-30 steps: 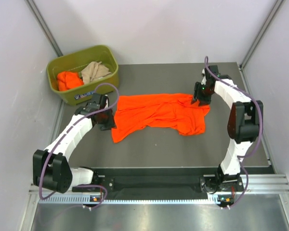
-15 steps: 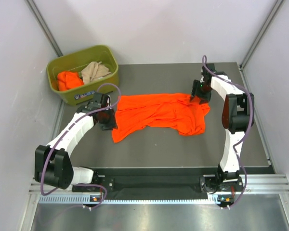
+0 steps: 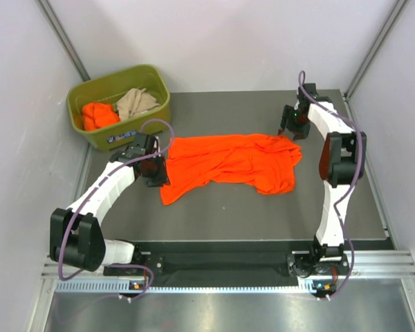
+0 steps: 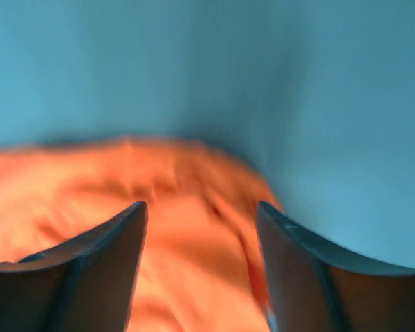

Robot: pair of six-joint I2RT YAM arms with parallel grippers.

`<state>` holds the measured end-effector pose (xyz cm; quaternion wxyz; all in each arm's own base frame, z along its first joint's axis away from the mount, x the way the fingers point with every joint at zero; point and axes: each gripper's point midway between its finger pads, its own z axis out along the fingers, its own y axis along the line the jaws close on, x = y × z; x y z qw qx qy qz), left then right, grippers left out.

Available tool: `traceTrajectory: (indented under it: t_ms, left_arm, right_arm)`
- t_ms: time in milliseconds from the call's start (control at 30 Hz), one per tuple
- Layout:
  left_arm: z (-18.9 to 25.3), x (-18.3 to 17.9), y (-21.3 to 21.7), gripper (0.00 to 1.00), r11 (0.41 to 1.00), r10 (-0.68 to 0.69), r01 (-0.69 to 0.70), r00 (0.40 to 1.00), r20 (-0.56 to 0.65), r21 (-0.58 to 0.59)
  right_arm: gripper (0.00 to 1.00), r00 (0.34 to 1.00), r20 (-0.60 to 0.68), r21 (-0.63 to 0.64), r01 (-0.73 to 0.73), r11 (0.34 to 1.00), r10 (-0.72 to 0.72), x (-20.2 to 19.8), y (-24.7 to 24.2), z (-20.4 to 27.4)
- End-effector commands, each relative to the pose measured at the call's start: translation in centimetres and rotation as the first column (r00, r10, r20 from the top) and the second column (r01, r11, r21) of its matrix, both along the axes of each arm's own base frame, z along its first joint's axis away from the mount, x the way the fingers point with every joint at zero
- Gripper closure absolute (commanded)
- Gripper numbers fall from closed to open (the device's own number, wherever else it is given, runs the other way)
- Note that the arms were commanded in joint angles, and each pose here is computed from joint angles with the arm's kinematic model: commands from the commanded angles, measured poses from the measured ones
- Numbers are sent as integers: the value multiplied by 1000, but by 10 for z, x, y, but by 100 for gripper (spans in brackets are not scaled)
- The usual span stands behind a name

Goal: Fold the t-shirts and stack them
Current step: Flatten the tshirt out

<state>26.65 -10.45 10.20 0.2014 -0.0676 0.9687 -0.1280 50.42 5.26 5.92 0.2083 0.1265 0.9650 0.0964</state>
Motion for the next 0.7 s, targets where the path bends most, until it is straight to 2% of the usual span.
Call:
traceTrajectory:
  t_ms: [0,33,67,100,200,467,667]
  left_arm:
    - [8,10,-4,65,1000,-11,12,998,56,-21]
    - [7,10,-4,64,1000,-9,10,999,54,-24]
    - [7,11,-6,64,999,-12,14,999,53,-34]
    - [7,12,-7,64,999,-13,15,998,54,-35]
    - [7,14,-9,65,999,-15,17,999,51,-45]
    - [11,15,-10,65,998,-27,30,998,49,-48]
    - [11,15,-11,65,998,-25,27,999,41,-51]
  right_arm:
    - [37,995,86,-79,-40,996,47,-29,-5,57]
    - [41,991,120,-94,-44,995,55,-37,-7,73]
    - [44,995,82,-88,-52,995,60,-53,-7,60]
    - [50,993,103,-86,-52,995,61,-60,-8,69]
    - [57,994,85,-81,-60,995,67,-77,-7,58]
    - [54,989,37,1,-143,990,143,-82,11,29]
    - [53,988,10,-23,-154,988,154,-73,7,12]
